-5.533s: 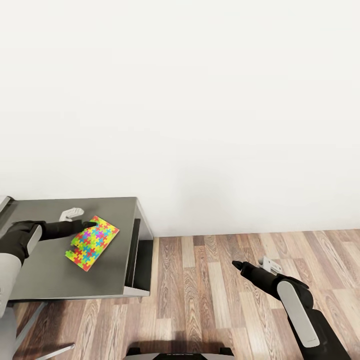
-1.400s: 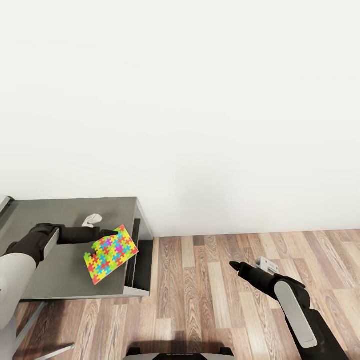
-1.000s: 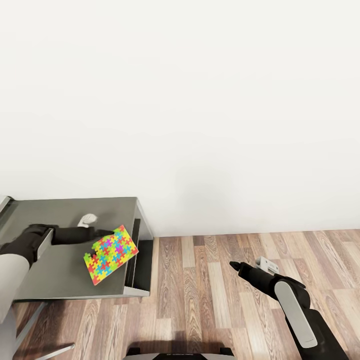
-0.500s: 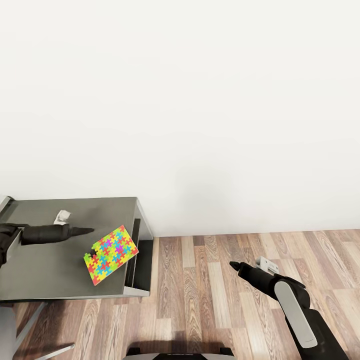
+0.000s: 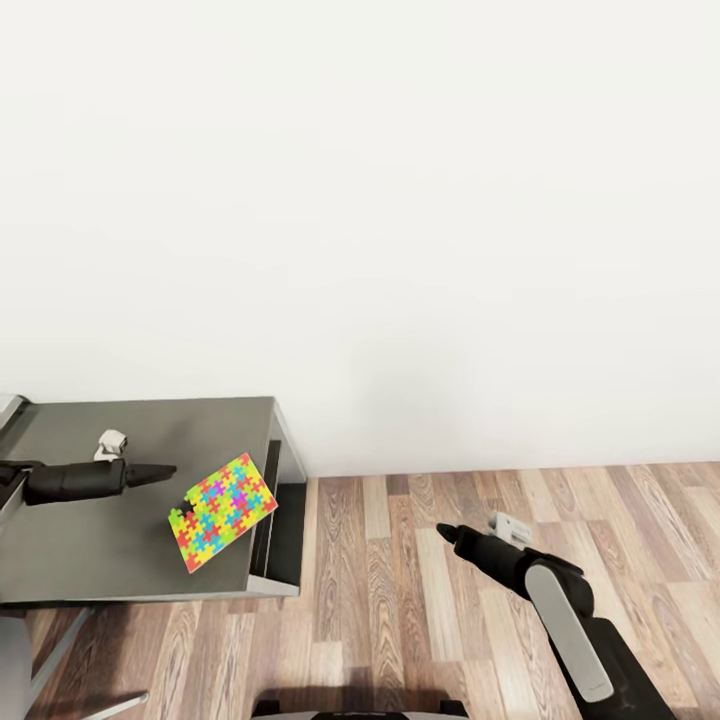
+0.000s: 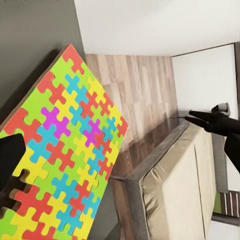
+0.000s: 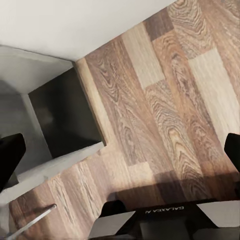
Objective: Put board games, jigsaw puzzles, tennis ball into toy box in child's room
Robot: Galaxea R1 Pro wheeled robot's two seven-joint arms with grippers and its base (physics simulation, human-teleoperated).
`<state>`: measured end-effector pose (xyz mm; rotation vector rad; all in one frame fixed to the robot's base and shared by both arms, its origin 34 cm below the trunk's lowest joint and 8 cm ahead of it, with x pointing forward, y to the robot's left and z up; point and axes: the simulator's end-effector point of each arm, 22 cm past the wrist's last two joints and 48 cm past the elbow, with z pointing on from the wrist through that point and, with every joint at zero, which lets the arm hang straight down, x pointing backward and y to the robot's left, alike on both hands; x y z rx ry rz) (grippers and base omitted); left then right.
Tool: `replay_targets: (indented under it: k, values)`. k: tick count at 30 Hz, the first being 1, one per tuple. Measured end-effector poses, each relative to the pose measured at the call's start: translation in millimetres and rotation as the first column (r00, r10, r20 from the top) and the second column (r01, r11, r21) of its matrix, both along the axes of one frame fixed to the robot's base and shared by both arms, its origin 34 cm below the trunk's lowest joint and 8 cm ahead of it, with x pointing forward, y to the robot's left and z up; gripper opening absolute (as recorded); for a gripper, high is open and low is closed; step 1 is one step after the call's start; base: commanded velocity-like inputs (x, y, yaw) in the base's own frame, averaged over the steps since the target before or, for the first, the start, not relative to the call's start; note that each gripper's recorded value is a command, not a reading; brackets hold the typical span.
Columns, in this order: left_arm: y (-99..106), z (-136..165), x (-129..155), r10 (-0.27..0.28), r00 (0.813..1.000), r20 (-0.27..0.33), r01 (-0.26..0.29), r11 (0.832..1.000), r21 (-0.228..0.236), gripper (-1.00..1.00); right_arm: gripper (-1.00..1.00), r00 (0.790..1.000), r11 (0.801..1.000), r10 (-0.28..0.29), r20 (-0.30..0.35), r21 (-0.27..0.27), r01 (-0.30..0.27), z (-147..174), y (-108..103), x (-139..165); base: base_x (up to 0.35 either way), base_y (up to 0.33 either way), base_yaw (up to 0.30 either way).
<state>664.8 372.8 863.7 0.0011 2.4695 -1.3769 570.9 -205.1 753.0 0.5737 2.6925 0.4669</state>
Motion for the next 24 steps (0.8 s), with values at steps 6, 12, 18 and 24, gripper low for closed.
replay_targets:
  k: [6, 12, 18, 24]
  values:
    - [-4.0, 5.3, 2.4, -0.001, 1.0, 0.011, 0.001, 1.0, -0.007, 1.0, 1.0, 0.999, 0.996, 0.018, 0.034, 0.091, -0.021, 16.8, 57.5, 15.3, 0.0, 0.0, 0.0]
    - [-4.6, 10.7, 3.7, -0.002, 1.0, 0.021, 0.002, 1.0, -0.008, 1.0, 1.0, 0.999, 0.992, 0.023, 0.049, 0.121, -0.029, 26.8, 72.6, 22.8, 0.0, 0.0, 0.0]
    - [-4.7, 16.0, 4.8, -0.003, 1.0, 0.031, 0.003, 1.0, -0.007, 1.0, 1.0, 0.998, 0.986, 0.048, 0.052, 0.155, -0.055, 34.2, 82.2, 21.9, 0.0, 0.0, 0.0]
    - [-4.1, 21.6, 5.8, -0.003, 0.999, 0.041, 0.003, 1.0, -0.006, 1.0, 1.0, 0.994, 0.97, 0.073, 0.083, 0.227, -0.09, 48.3, 100.9, 24.3, 0.0, 0.0, 0.0]
